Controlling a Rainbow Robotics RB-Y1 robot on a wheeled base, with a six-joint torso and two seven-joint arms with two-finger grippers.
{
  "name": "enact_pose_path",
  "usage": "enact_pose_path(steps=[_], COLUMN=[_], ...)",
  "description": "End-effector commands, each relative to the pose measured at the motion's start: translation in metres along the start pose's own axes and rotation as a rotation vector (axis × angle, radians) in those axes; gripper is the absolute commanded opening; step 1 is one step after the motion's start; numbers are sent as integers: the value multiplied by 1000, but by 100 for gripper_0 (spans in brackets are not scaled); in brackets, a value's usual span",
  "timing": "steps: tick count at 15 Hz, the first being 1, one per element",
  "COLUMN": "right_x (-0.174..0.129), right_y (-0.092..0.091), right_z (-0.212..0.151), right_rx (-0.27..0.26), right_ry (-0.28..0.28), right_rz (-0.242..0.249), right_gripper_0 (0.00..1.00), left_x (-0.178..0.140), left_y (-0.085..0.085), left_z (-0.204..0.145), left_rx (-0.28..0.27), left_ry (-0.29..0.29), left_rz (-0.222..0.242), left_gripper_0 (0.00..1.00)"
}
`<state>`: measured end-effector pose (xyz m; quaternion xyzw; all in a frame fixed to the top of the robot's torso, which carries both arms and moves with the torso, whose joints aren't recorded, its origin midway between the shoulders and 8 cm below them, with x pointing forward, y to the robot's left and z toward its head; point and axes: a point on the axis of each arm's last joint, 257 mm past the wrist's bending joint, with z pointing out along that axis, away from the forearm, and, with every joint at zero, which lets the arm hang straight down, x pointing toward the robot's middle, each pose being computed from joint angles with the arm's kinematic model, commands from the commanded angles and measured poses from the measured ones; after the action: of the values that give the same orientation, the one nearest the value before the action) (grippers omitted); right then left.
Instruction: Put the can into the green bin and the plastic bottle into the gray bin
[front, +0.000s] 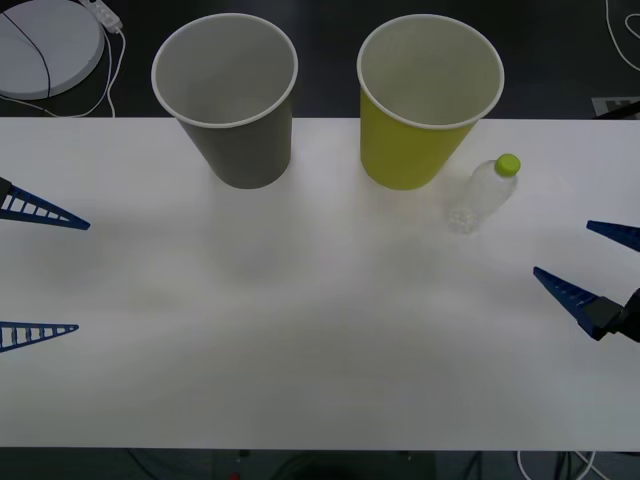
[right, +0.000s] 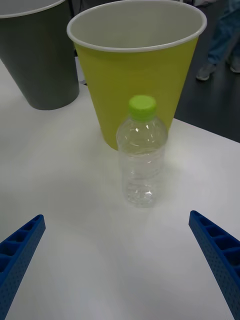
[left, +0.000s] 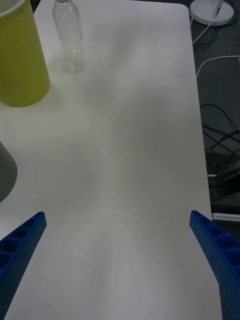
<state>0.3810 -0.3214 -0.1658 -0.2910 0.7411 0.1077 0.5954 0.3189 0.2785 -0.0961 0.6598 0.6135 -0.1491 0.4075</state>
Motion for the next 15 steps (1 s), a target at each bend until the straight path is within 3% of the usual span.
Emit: enact_pose_path(steps=[1, 4, 8, 15], right_x=[5, 14, 25, 16], right_y=[3, 0, -11, -19], right_z=[16, 36, 55, 86], right_rx=[37, 91, 107, 115], right_ry=[-14, -25, -38, -85], right_rz=[32, 79, 131, 121], right_gripper_0=[100, 100, 100, 100], left_x=[0, 0, 0, 0], left_y=[0, 0, 0, 0], left_z=[0, 0, 0, 0], left_rx=[0, 0, 0, 0], left_ry=[0, 0, 0, 0], left_rz=[0, 0, 0, 0], left_gripper_0=[100, 100, 100, 100])
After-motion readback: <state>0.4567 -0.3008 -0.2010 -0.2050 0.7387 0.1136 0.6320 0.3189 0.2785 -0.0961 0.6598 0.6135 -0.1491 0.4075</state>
